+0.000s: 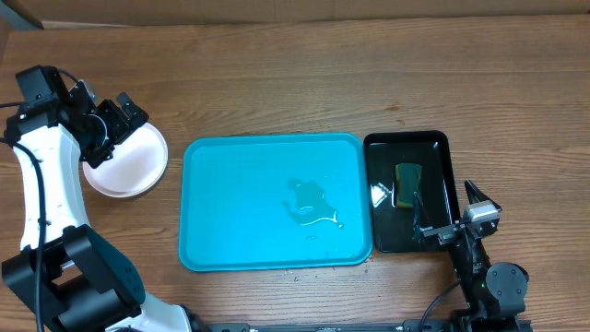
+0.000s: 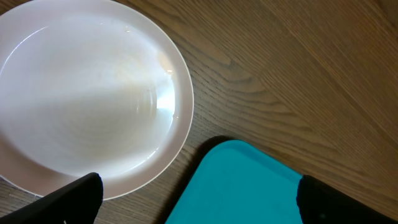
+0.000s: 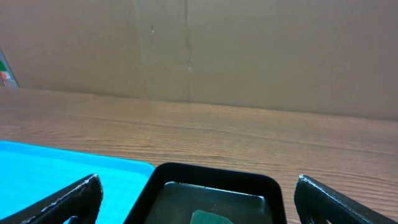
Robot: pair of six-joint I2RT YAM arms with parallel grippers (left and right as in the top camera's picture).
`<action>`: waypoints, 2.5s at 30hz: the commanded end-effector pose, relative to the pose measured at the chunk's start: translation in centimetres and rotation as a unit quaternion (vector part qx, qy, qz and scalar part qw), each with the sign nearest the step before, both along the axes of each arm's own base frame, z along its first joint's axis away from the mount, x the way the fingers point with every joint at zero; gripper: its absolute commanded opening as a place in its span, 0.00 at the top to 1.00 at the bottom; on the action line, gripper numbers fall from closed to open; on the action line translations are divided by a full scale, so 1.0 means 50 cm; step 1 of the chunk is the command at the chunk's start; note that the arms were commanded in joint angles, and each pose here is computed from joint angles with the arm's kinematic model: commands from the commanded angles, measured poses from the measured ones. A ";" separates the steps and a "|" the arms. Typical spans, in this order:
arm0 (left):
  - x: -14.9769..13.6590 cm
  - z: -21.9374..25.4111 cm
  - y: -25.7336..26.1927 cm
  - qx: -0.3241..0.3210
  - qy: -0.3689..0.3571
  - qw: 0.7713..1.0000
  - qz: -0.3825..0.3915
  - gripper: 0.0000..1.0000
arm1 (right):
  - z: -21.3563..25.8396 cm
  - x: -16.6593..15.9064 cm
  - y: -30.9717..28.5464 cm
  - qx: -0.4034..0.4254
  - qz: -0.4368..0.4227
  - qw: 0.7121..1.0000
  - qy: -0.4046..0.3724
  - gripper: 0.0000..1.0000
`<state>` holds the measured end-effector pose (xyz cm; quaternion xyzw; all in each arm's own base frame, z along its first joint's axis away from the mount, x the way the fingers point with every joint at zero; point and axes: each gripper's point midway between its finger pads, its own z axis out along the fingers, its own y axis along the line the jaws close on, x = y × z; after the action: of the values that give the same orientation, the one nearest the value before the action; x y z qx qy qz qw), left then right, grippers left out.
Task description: Clean dirty plates on tray and stack at the side
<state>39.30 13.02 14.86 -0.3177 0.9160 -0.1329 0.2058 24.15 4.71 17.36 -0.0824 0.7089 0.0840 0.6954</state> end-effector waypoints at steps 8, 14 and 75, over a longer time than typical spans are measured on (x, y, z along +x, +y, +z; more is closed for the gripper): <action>0.006 0.020 0.004 0.011 -0.012 1.000 -0.006 0.00 | -0.003 0.001 -0.003 -0.004 -0.003 1.000 -0.003 0.00; 0.006 0.020 0.004 0.011 -0.012 1.000 -0.006 0.00 | -0.003 0.001 -0.003 -0.004 -0.003 1.000 -0.003 0.00; -0.393 0.425 -0.338 0.177 -0.635 0.739 -0.139 0.00 | -0.003 0.001 -0.003 -0.003 -0.003 1.000 -0.003 0.00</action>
<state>20.37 -3.95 34.68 0.0020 0.6643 -0.1717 0.7275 24.15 4.70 17.38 -0.0835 0.7085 0.0827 0.6959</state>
